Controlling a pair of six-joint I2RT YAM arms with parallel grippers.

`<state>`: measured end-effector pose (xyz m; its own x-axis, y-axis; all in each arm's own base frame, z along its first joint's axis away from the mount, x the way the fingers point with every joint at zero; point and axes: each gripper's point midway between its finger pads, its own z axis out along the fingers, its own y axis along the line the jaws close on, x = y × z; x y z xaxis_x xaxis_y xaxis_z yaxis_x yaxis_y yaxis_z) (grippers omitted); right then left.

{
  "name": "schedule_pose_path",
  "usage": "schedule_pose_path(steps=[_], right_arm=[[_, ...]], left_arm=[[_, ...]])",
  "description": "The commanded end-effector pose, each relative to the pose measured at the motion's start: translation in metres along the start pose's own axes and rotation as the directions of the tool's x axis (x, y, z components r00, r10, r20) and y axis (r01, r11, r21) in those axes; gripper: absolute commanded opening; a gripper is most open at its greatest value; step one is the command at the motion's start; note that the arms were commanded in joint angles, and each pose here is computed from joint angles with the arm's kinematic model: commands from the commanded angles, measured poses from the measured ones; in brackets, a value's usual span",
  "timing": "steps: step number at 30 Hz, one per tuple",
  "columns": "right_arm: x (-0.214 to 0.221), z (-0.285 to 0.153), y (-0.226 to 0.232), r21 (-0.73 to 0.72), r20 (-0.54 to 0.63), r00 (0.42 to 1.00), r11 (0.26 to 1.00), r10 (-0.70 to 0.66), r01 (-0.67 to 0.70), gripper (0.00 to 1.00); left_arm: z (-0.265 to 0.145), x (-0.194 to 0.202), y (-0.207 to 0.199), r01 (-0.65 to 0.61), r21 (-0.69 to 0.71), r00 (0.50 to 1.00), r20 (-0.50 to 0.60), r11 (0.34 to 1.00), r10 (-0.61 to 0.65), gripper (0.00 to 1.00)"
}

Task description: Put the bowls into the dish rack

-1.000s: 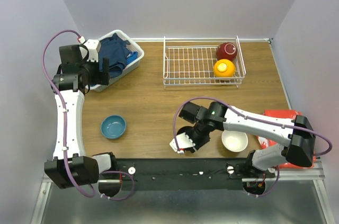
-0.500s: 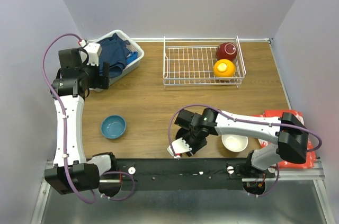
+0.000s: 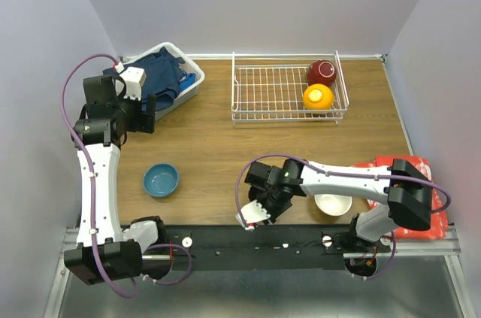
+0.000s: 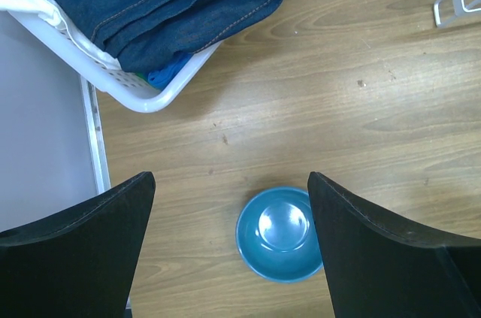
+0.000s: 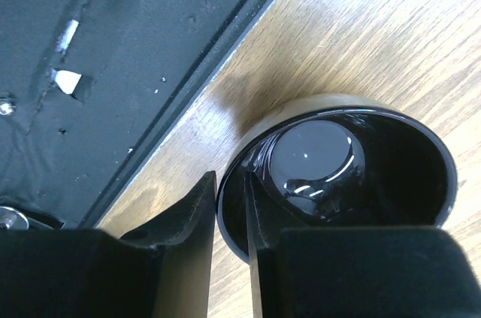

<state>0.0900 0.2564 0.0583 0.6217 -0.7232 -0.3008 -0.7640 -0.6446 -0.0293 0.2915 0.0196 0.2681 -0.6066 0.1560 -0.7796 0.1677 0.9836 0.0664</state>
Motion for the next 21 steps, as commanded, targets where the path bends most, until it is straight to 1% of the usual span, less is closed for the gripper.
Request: schedule_pose_path(steps=[1,2,3,5,6,8,9,10,12,13,14,15,16,17,19,20,21], right_arm=[[0.006,0.011,-0.012,0.041,-0.041,0.999,0.999,-0.012,0.013,0.28],[0.005,0.011,-0.014,0.044,-0.043,0.999,0.999,-0.012,0.014,0.27],[0.004,0.011,-0.015,0.046,-0.041,0.999,0.999,-0.011,0.013,0.22],[0.003,0.009,-0.018,0.053,-0.042,0.999,0.999,0.000,0.002,0.17],[0.000,0.005,-0.022,0.061,-0.038,0.999,0.998,0.006,-0.004,0.12],[-0.006,-0.001,-0.027,0.070,-0.028,0.999,0.997,0.028,-0.026,0.08],[-0.016,-0.012,-0.036,0.086,-0.013,0.999,0.996,0.033,-0.032,0.02],[-0.022,-0.019,-0.041,0.096,-0.001,0.999,0.994,0.048,-0.047,0.01],[-0.032,-0.036,-0.052,0.112,0.037,0.990,0.984,0.133,-0.137,0.01],[-0.049,-0.056,-0.072,0.149,0.089,0.984,0.975,0.152,-0.164,0.01],[-0.055,-0.066,-0.078,0.137,0.144,0.964,0.961,0.222,-0.242,0.01],[-0.060,-0.076,-0.085,0.135,0.180,0.949,0.949,0.258,-0.284,0.01],[-0.075,-0.100,-0.103,0.169,0.254,0.930,0.935,0.265,-0.312,0.01],[-0.075,-0.108,-0.112,0.137,0.311,0.890,0.911,0.333,-0.389,0.01],[-0.077,-0.126,-0.128,0.133,0.363,0.855,0.888,0.370,-0.440,0.01],[-0.076,-0.146,-0.147,0.130,0.428,0.814,0.865,0.391,-0.484,0.01],[-0.074,-0.156,-0.153,0.111,0.452,0.789,0.852,0.416,-0.512,0.01]], left_arm=[[-0.002,0.003,-0.008,-0.016,0.036,1.000,0.005,0.999,0.016,0.92],[-0.003,0.003,-0.008,-0.021,0.035,1.000,0.010,0.999,0.021,0.92],[-0.004,0.004,-0.009,-0.021,0.037,1.000,0.009,0.999,0.021,0.91],[-0.006,0.003,-0.010,-0.029,0.042,0.999,0.017,0.999,0.028,0.92],[-0.007,0.003,-0.011,-0.032,0.046,0.999,0.020,0.998,0.031,0.92],[-0.009,0.002,-0.012,-0.037,0.050,0.999,0.028,0.998,0.036,0.92],[-0.010,0.000,-0.014,-0.043,0.061,0.999,0.034,0.997,0.041,0.92],[-0.012,-0.002,-0.015,-0.049,0.063,0.998,0.043,0.997,0.047,0.92],[-0.014,-0.006,-0.019,-0.061,0.085,0.997,0.062,0.994,0.056,0.92],[-0.016,-0.011,-0.019,-0.069,0.092,0.995,0.077,0.993,0.062,0.92],[-0.016,-0.014,-0.021,-0.071,0.101,0.994,0.087,0.992,0.062,0.92],[-0.016,-0.018,-0.022,-0.078,0.106,0.992,0.103,0.991,0.067,0.92],[-0.017,-0.023,-0.026,-0.086,0.129,0.990,0.125,0.988,0.069,0.92],[-0.017,-0.026,-0.028,-0.089,0.139,0.988,0.138,0.986,0.069,0.92],[-0.018,-0.040,-0.032,-0.096,0.162,0.979,0.192,0.982,0.064,0.92],[-0.016,-0.045,-0.034,-0.095,0.173,0.978,0.202,0.980,0.059,0.92],[-0.015,-0.055,-0.033,-0.101,0.172,0.972,0.229,0.980,0.060,0.92]])
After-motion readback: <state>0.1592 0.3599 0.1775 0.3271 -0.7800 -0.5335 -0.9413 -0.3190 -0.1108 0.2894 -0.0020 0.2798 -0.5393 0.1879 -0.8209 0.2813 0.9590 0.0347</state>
